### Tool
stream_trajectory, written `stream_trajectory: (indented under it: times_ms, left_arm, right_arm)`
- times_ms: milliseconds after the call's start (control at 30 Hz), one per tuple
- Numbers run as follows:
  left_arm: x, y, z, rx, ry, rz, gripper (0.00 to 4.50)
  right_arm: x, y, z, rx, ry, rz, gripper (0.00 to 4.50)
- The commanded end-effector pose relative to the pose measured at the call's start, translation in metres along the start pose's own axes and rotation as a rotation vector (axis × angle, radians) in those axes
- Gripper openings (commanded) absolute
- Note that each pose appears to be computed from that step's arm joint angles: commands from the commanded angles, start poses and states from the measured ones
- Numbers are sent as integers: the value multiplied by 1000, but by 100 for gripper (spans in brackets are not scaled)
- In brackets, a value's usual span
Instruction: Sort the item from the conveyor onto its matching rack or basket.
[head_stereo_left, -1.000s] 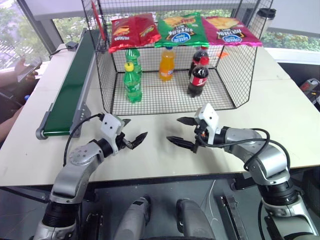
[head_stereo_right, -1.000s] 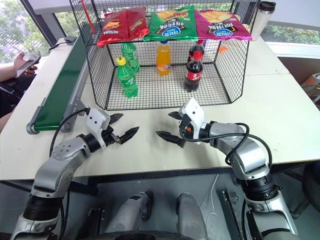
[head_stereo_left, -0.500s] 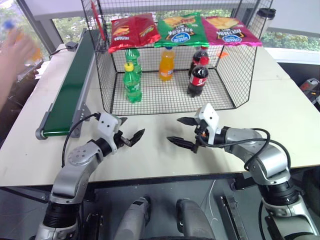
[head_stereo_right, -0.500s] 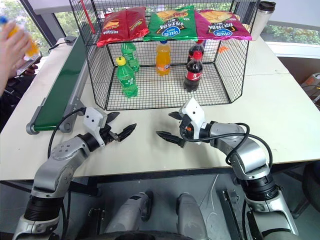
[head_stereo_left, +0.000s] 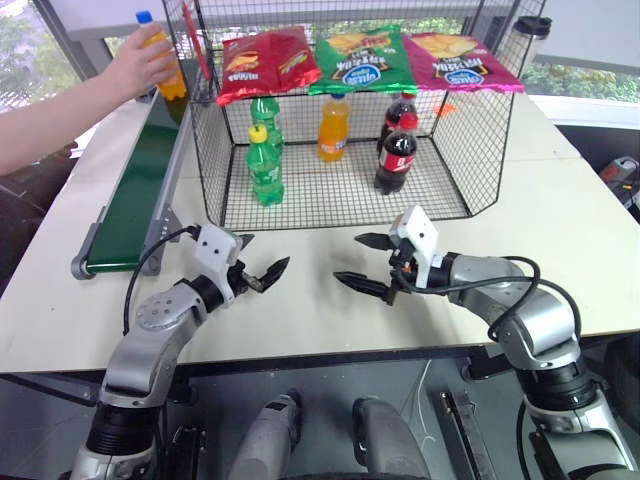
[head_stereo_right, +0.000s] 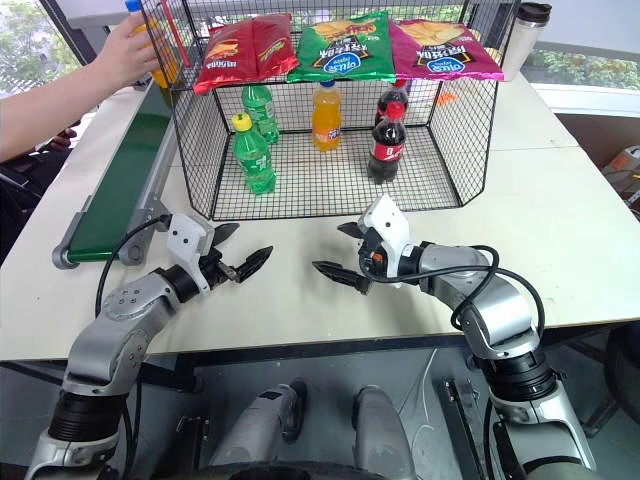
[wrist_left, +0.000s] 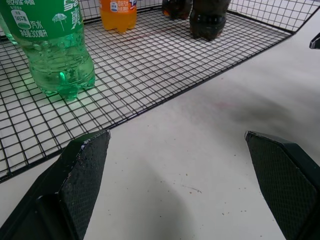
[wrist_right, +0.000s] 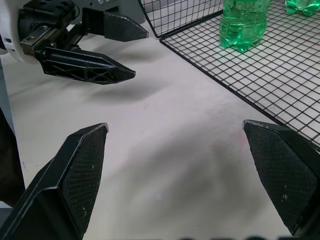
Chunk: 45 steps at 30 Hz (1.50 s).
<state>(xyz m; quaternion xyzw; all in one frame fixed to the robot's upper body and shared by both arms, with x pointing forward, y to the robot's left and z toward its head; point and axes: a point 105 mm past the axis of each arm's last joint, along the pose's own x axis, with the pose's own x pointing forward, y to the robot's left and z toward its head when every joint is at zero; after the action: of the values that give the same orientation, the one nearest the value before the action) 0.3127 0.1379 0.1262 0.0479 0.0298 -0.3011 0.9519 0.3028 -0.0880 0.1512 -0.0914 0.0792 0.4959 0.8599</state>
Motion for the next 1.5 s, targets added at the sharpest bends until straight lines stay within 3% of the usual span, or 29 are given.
stream_trajectory:
  times_ms: [33,433,967,1200,1500]
  left_arm:
    - [-3,0,14,30,-43,-3,450]
    - [-29,10,41,75,-89,78,450]
    - [-86,98,65,76,-172,464,450]
    - [-105,129,61,-25,-184,581,450]
    - [-106,138,42,-86,-146,627,450]
  right_arm:
    - [-1,3,13,-31,-36,16,446]
    - [-4,16,24,-63,-54,108,446]
    - [3,22,32,-93,-75,174,446]
    - [6,16,40,-128,-96,145,446]
    - [5,15,50,-140,-122,137,446]
